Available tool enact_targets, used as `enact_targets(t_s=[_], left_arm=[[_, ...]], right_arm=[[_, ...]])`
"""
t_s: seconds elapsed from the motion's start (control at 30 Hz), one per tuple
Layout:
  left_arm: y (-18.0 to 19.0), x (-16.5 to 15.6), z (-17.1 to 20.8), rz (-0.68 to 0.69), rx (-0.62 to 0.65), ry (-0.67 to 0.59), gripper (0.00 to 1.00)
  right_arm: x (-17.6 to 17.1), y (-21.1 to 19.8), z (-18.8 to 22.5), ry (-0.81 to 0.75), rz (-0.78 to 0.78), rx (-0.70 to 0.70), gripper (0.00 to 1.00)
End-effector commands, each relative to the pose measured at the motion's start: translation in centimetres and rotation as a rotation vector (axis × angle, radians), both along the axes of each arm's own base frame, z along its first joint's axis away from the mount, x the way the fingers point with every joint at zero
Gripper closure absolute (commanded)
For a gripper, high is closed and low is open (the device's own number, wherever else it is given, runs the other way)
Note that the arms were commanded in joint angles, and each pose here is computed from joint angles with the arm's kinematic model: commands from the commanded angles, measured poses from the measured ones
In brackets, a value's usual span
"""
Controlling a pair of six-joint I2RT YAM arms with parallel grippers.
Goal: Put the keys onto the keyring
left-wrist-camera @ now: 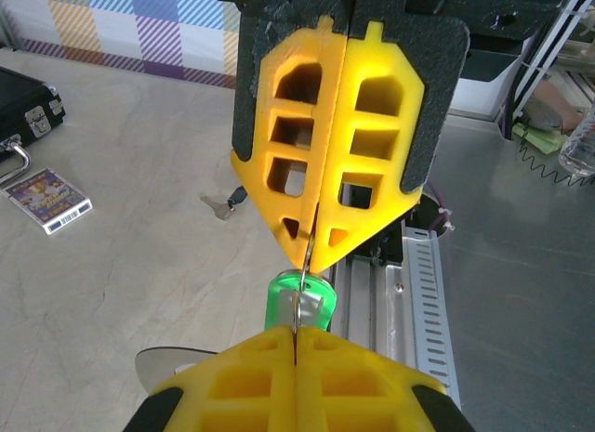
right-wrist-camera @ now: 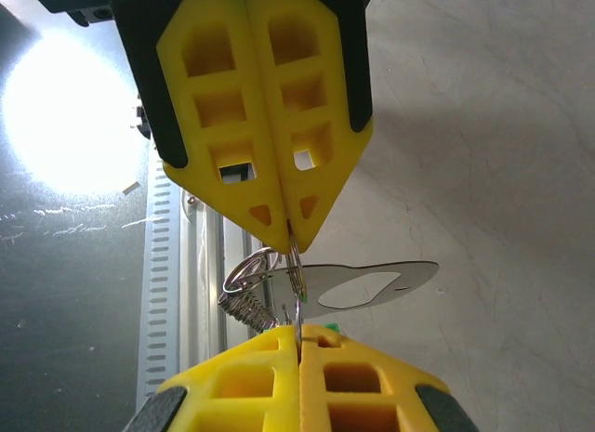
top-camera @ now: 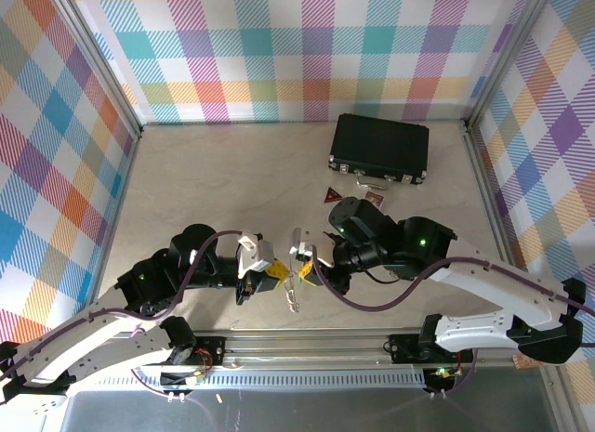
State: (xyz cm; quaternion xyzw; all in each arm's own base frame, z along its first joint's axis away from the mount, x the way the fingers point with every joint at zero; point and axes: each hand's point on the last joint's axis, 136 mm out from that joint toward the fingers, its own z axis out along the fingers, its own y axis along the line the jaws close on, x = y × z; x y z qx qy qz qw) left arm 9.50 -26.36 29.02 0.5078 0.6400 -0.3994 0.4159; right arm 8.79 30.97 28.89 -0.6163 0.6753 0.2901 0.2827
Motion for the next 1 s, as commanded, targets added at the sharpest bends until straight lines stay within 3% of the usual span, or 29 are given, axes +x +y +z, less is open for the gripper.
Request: enact_targets(t_s=[0.0,0.97], left_arm=[[-0.16,-0.48,2.30,-0.028,-0.058,-0.047,1.00],[-0.18,-0.53,2.39,-0.031,-0.061,-0.046,1.00]], right_arm=[[-0.19,-0.15,0.32,-0.018,0.004,0.022,1.00],[-0.49,0.58,0.23,-0.008,0.028,0.038,1.00]])
